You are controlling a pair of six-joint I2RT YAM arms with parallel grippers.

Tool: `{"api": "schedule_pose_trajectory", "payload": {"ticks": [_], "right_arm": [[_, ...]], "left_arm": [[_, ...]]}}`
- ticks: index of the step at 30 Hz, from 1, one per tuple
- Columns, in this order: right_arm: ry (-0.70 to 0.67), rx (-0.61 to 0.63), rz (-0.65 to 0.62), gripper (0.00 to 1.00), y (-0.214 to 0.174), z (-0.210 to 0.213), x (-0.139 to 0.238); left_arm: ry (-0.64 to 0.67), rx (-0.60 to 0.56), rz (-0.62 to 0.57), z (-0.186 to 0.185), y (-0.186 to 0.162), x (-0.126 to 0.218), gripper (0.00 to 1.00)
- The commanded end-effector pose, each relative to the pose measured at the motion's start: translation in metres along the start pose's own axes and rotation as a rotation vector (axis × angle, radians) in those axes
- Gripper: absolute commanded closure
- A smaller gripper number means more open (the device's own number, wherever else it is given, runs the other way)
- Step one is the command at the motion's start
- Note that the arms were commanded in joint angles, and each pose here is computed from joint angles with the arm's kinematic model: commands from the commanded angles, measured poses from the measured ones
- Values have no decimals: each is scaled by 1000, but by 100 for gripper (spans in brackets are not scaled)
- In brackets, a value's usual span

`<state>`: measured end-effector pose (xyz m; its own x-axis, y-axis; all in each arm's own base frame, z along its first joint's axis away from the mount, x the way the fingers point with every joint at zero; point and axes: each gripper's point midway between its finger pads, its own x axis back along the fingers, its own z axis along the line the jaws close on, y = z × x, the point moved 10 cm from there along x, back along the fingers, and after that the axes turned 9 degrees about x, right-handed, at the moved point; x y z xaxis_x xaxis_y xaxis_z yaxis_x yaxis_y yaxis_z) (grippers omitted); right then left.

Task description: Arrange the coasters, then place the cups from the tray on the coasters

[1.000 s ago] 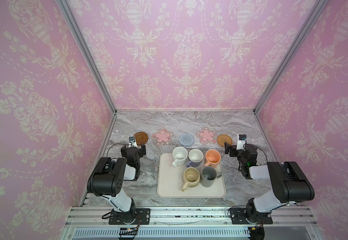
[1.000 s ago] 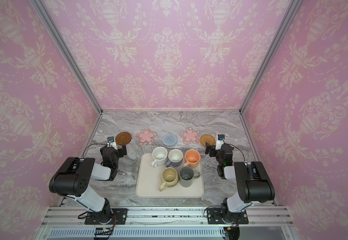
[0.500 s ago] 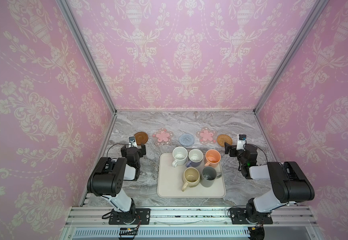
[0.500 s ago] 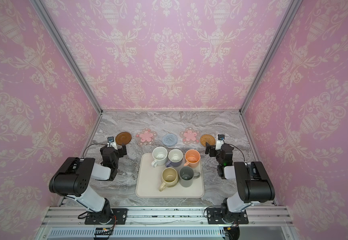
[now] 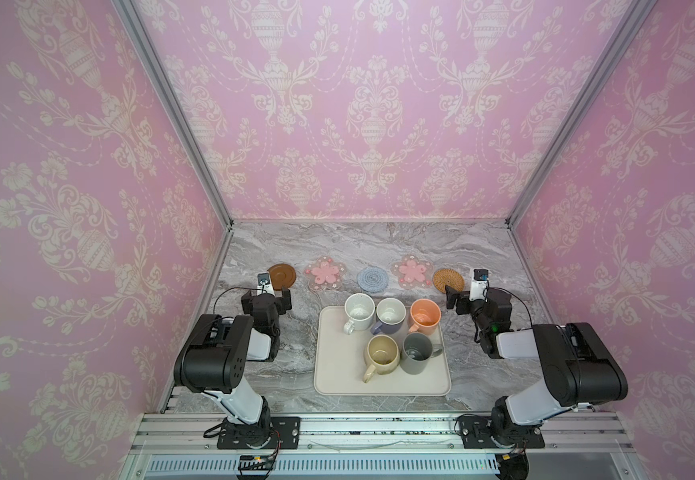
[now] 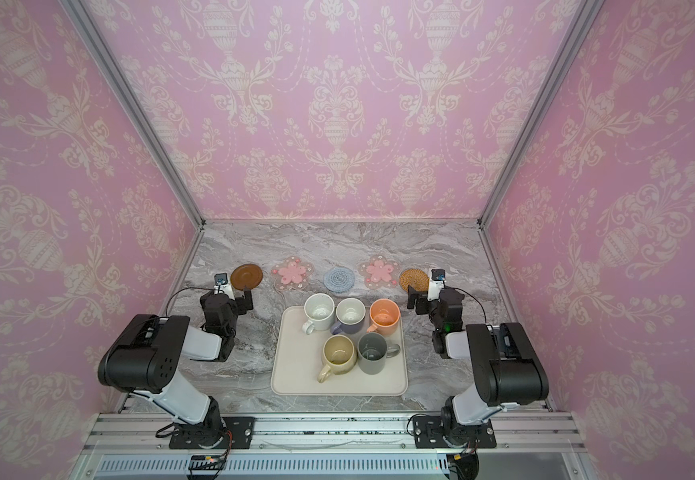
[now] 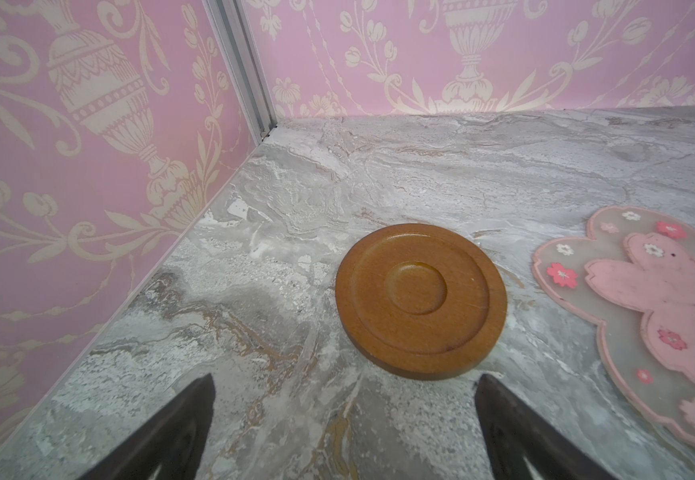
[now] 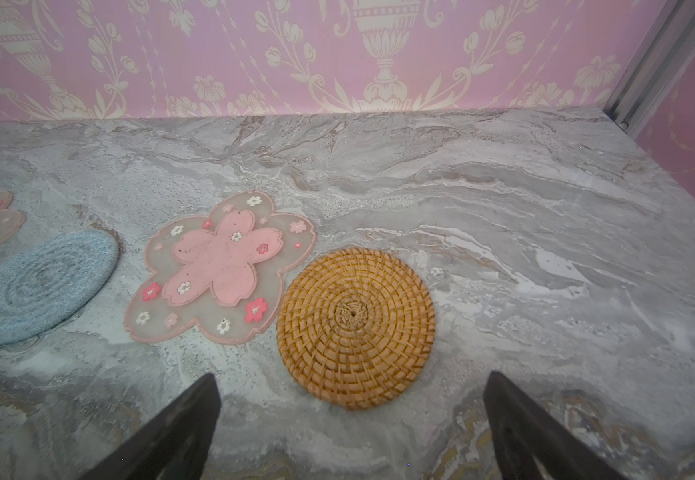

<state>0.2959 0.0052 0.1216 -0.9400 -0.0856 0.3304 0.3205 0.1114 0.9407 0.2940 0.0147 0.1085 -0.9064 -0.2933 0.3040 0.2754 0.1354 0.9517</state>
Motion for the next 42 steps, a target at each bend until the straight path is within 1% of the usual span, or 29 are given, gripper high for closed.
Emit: {"api": "schedule_pose_trajectory", "payload": {"ticks": [1, 3, 5, 9, 12, 13, 14, 17, 19, 21, 24, 27, 32, 33, 34, 36, 37, 40, 42], "right_arm": [[13, 29, -29, 0, 7, 2, -1], [13, 28, -29, 0, 8, 2, -1], [14, 29, -28, 0, 7, 2, -1], [11, 29, -28, 0, 8, 1, -1], [9, 28, -29, 0, 8, 1, -1], [9, 27, -28, 0, 7, 1, -1], [6, 27, -29, 0, 8, 1, -1], [3, 28, -28, 0, 8, 1, -1], [1, 25, -26, 0, 7, 1, -1], [-1, 25, -28, 0, 7, 1, -1], [-15, 19, -23, 0, 6, 0, -1], [-84, -4, -15, 0, 7, -5, -1], [-116, -13, -18, 0, 5, -7, 0], [-115, -13, -19, 0, 6, -6, 0], [-117, -12, -18, 0, 5, -6, 0], [-118, -10, -20, 0, 6, -6, 0], [-121, -12, -19, 0, 6, -6, 0], [-130, -14, -19, 1, 6, -7, 0], [-166, -28, -14, 3, 13, -10, 3]], "left_arm": [[-26, 21, -16, -2, 5, -1, 1], [-59, 11, -12, -4, 8, 1, 1], [-63, 8, -12, -5, 15, 4, 1], [-74, -1, 18, -7, 39, 12, 1], [-75, 20, 63, -8, 61, 18, 1], [-72, 24, 82, -9, 67, 20, 2], [-70, 29, 99, -9, 73, 22, 5], [-69, 52, 102, -9, 86, 29, 7], [-23, 92, 102, -6, 96, 33, 7], [14, 106, 126, -4, 105, 34, 14], [8, 98, 186, -7, 109, 34, 27], [122, 140, 240, -3, 115, 32, 28], [211, 142, 363, -2, 111, 24, 40], [225, 157, 387, -2, 110, 23, 45], [222, 172, 410, -4, 110, 21, 51], [203, 207, 437, -8, 109, 17, 55], [191, 221, 452, -10, 109, 14, 59], [194, 245, 497, -15, 107, 4, 62], [187, 248, 532, -18, 106, -2, 64]]}}
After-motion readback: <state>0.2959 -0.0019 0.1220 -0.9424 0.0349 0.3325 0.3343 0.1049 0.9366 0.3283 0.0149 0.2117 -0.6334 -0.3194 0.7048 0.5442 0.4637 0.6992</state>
